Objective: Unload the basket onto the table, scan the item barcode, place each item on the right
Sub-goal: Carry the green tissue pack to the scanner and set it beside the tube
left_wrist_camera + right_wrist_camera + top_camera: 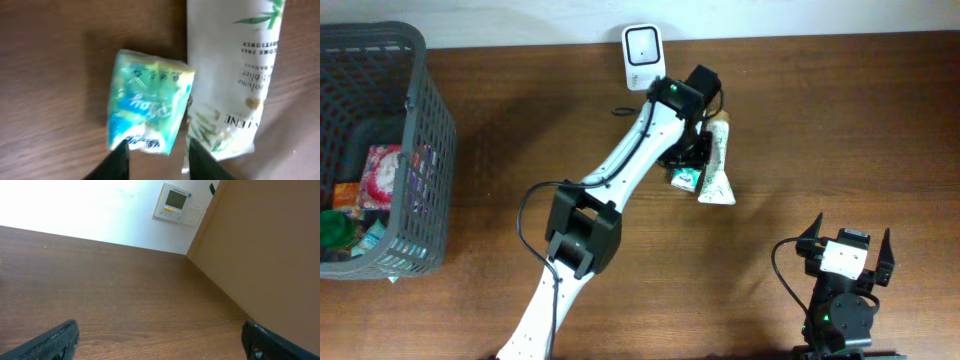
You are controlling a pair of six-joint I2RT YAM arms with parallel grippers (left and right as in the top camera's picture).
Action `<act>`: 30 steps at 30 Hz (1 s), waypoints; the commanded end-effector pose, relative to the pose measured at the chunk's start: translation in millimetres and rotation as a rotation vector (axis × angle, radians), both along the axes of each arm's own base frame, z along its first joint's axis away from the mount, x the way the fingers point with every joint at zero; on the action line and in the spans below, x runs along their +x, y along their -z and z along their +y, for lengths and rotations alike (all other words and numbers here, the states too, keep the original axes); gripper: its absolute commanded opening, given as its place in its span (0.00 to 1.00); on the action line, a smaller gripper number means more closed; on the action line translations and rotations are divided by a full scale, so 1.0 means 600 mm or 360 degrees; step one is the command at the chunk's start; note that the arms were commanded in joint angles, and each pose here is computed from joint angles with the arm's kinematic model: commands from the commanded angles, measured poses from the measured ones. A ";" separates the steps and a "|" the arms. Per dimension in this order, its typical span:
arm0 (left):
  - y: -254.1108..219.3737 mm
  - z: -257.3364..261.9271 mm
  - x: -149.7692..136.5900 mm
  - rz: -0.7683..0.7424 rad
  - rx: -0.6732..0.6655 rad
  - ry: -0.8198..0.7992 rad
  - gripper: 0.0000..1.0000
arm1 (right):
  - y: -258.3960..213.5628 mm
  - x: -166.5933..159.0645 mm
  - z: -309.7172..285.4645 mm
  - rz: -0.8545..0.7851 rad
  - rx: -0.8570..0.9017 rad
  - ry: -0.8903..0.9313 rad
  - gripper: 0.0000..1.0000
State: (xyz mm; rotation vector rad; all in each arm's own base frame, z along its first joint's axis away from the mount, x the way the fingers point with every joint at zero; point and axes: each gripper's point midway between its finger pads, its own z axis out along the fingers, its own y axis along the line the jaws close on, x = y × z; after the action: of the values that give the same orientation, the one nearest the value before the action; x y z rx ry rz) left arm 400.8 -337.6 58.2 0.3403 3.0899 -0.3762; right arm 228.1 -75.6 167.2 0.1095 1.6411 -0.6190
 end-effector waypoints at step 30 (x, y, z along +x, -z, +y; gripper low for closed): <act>0.101 0.020 -0.015 0.0221 0.0058 0.0114 0.07 | 0.005 -0.002 -0.005 0.0006 0.0000 0.0029 0.99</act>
State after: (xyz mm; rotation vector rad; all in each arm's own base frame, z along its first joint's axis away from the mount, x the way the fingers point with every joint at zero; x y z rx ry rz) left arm 391.8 -319.0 4.6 0.4931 3.2199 -0.3204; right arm 228.1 -75.6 167.2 0.1095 1.6411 -0.6190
